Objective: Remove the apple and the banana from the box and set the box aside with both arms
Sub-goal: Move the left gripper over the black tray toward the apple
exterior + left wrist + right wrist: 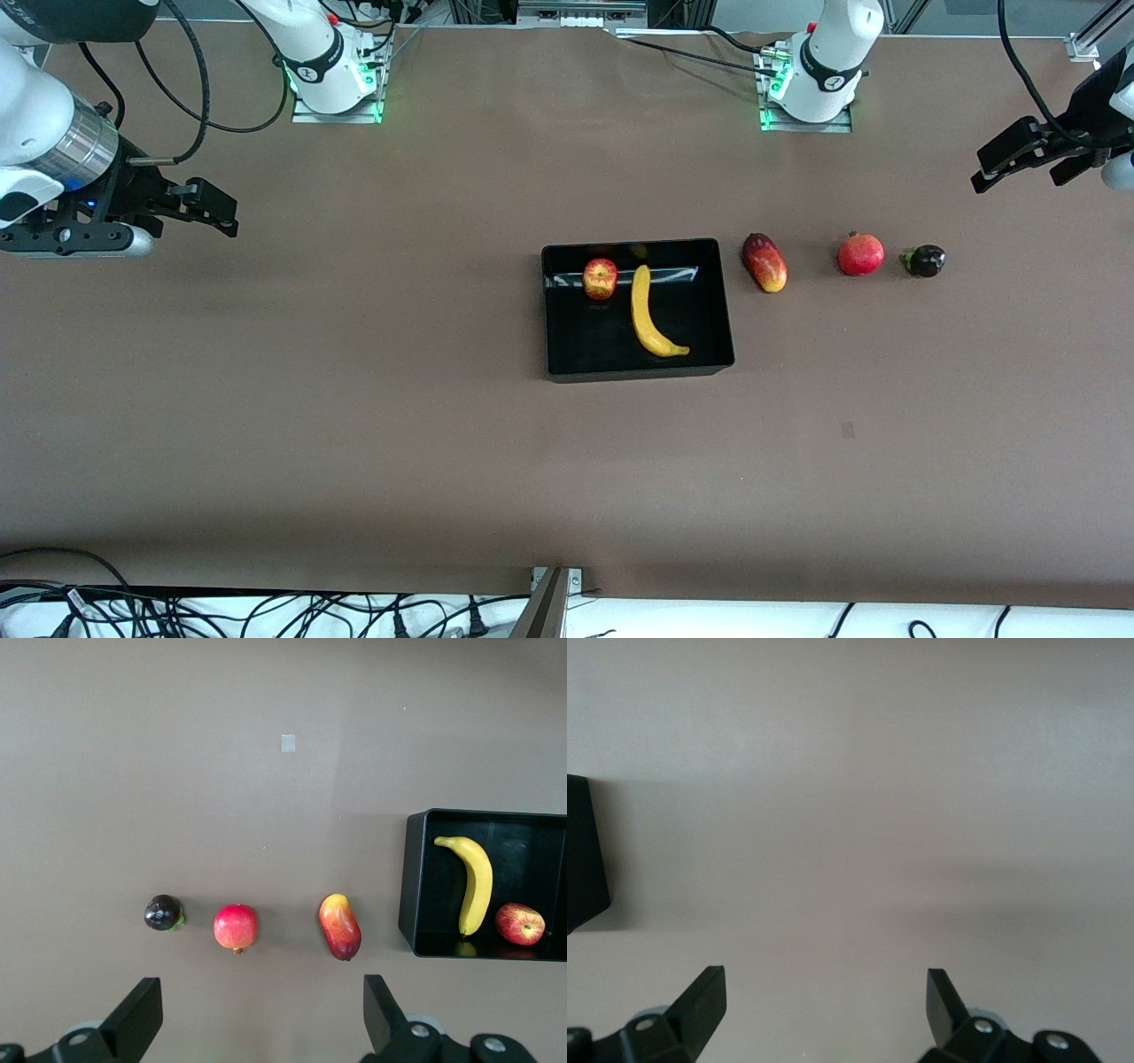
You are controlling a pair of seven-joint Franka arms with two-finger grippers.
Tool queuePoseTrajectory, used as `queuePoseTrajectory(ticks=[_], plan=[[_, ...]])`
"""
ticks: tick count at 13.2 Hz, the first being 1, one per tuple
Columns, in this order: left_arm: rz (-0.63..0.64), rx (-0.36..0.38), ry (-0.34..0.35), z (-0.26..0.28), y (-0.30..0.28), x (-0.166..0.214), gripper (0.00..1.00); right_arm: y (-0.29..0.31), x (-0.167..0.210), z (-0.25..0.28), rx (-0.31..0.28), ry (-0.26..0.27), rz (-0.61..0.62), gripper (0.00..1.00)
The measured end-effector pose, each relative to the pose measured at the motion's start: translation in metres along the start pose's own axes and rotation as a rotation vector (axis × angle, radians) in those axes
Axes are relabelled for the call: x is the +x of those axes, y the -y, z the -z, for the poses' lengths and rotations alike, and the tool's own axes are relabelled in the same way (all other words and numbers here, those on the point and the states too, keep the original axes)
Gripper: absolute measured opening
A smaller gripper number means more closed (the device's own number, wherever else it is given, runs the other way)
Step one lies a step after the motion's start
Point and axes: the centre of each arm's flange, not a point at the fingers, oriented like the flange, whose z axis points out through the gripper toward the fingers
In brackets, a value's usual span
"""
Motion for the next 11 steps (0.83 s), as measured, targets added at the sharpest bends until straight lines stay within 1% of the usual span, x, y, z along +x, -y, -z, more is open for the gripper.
queuePoseTrajectory(ticks=[8,11], plan=[[0.007,0.002,0.009,-0.005,-0.001,0.003,1.0,0.0,0.0,0.0,0.0,0.0,0.0,1.0],[0.084,0.002,0.035,-0.022,-0.022,0.01,1.0,0.0,0.0,0.0,0.0,0.0,0.0,1.0]])
